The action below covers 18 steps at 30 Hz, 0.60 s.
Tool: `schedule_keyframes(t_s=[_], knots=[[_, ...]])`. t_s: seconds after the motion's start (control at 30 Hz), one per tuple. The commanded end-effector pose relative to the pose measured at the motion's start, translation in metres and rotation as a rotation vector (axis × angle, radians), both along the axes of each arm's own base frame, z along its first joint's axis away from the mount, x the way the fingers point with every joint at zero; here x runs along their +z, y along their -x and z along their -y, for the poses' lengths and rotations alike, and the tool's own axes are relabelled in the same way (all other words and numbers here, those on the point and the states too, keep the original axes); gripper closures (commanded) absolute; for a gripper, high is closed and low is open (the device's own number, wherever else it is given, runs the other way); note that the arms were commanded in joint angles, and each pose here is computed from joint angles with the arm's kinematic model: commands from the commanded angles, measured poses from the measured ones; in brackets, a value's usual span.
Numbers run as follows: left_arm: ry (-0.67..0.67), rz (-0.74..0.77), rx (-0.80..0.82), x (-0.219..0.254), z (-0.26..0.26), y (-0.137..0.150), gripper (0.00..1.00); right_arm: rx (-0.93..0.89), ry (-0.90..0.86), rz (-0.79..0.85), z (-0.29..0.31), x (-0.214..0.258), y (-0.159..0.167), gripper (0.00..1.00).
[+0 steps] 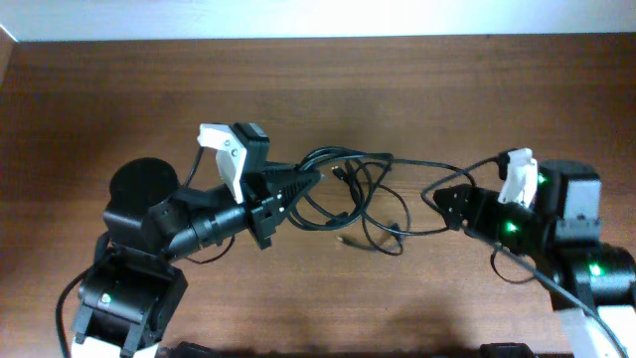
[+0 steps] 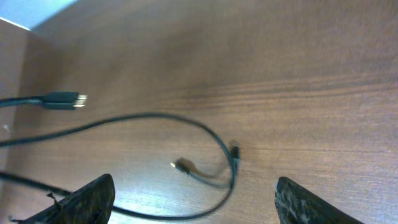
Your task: Untangle cables
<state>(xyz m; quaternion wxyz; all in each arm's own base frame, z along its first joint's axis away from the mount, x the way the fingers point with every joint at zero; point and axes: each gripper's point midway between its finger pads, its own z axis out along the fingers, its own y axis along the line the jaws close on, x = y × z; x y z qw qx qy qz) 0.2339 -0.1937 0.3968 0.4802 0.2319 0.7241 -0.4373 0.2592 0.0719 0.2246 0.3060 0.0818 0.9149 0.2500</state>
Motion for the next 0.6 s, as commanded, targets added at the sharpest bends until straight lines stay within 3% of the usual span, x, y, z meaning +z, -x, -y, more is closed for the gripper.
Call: schedule_keyframes(t_s=[0.0, 0.17, 0.2, 0.23, 0.27, 0.37, 0.57], knots=[[-0.015, 0.034, 0.133, 0.011, -0.019, -0.009, 1.00, -0.036, 0.016, 0.096, 0.009, 0.022, 0.013, 0.20], [-0.066, 0.010, 0.197, -0.003, -0.028, -0.016, 1.00, -0.037, 0.005, 0.168, 0.007, 0.039, 0.030, 0.20], [-0.079, -0.003, 0.227, -0.007, -0.032, -0.019, 1.00, -0.023, -0.007, 0.174, 0.004, 0.042, 0.035, 0.43], [-0.081, -0.006, 0.233, -0.007, -0.032, -0.020, 1.00, -0.010, -0.019, 0.179, 0.002, 0.044, 0.037, 0.52], [-0.081, -0.006, 0.233, -0.007, -0.032, -0.020, 1.00, 0.006, -0.034, 0.182, -0.002, 0.045, 0.039, 0.54], [-0.072, -0.016, 0.236, -0.007, -0.032, -0.020, 1.00, 0.120, -0.137, 0.185, -0.025, 0.054, 0.049, 0.38], [0.123, -0.049, 0.286, 0.026, -0.031, -0.033, 1.00, 0.138, -0.425, 0.061, -0.052, 0.072, 0.065, 0.27]])
